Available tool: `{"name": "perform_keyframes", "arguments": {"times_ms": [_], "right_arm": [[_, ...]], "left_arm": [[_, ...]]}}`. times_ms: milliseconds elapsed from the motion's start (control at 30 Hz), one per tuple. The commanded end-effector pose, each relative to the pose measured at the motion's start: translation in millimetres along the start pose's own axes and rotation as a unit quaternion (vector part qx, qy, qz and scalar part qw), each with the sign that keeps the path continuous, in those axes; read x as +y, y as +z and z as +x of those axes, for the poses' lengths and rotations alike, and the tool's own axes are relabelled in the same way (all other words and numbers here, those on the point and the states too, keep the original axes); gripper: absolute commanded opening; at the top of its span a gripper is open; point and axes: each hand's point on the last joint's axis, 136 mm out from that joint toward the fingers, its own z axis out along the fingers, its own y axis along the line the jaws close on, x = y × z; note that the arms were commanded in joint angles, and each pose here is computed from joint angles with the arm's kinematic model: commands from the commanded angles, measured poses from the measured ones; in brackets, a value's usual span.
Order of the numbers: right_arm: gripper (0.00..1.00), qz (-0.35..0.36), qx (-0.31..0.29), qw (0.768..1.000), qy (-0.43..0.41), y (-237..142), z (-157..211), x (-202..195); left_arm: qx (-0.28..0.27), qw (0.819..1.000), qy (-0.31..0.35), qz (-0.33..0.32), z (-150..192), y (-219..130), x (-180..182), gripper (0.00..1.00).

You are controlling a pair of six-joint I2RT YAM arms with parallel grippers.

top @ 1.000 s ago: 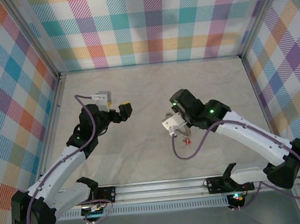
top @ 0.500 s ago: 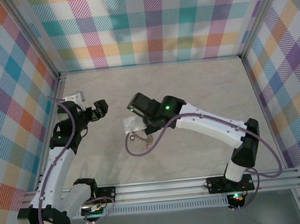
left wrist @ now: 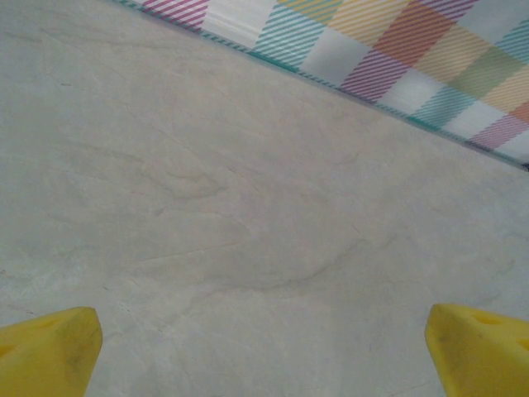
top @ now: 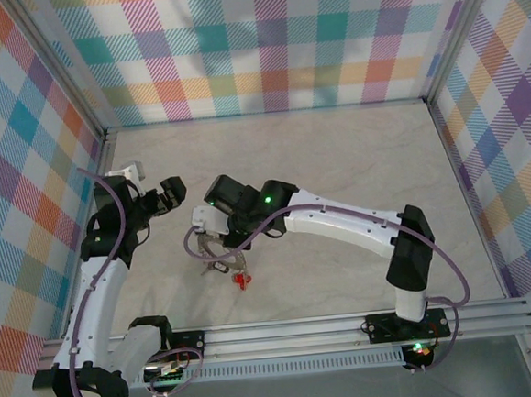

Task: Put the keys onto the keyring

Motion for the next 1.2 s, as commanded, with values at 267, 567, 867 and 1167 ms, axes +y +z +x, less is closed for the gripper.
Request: {"name": "perform_keyframes", "arguments": {"times_ms": [267, 567, 867, 1167], "right_arm": [[0.0, 0.041, 0.085, 0.995, -0.03, 34.8, 67.8, -37.3], [0.0, 0.049, 0.155, 0.985, -0.055, 63.5, 153.1, -46.3], [0.0, 0.027, 0.217, 0.969, -0.111, 62.4, 228.7, -40.3], [0.19, 0.01, 0.263, 0.96, -0.096, 61.5, 282.6, -38.7]], "left_arm": [[-0.008, 0.998, 0.024, 0.057, -2.5, -8.9, -18.6, 1.0], [0.011, 0.998, 0.031, 0.044, 14.4, -2.9, -9.1, 1.0], [0.043, 0.998, 0.037, -0.001, 30.7, -4.0, 8.7, 1.0], [0.045, 0.993, 0.014, -0.108, 40.2, 8.9, 53.1, 1.0]]}}
